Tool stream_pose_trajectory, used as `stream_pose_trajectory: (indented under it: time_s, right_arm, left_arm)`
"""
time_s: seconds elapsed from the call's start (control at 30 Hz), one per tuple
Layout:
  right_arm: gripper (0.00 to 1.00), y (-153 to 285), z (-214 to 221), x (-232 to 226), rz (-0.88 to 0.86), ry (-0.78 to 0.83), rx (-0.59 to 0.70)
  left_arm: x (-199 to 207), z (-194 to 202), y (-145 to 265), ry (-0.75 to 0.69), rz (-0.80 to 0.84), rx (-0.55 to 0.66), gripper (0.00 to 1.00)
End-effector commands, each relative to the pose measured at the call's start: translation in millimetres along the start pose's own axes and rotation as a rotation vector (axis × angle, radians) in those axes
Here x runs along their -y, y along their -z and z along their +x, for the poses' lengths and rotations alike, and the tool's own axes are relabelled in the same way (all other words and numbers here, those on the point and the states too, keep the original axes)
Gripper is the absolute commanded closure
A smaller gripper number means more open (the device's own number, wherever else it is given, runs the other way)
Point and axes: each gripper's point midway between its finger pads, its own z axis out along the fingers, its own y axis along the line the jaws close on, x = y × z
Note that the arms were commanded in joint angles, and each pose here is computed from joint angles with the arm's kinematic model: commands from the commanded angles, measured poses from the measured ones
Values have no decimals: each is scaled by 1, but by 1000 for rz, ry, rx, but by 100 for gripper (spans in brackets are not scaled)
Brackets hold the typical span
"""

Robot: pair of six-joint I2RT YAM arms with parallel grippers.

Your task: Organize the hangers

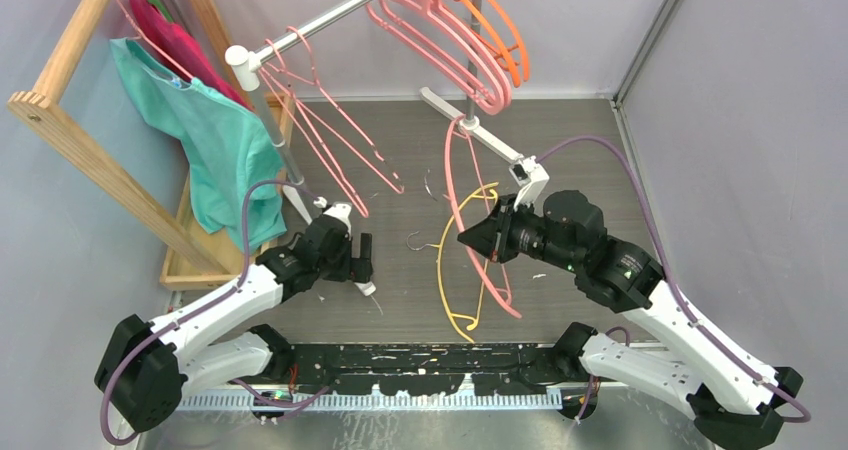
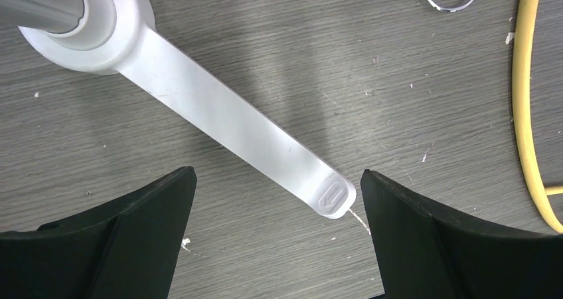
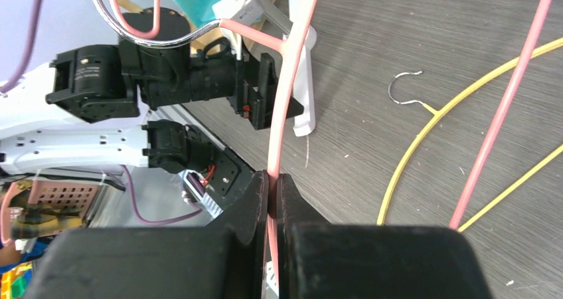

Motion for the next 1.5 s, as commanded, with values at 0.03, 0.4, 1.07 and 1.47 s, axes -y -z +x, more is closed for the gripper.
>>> stream_pose_trajectory:
  time_s: [0.03, 0.4, 1.07, 1.47]
  right_arm:
    - [99, 21, -57, -47, -132, 4, 154]
    - [99, -16, -100, -104, -310, 9, 144]
    - [99, -89, -216, -175, -653, -48, 214]
    - [99, -128, -239, -178, -678, -59, 250]
  left_arm:
    - [7, -24, 8, -21, 12, 60, 2]
    - [6, -28, 11, -23, 5, 74, 2]
    - [9, -26, 8, -16, 23, 78, 2]
    - [7, -25, 7, -24, 17, 76, 2]
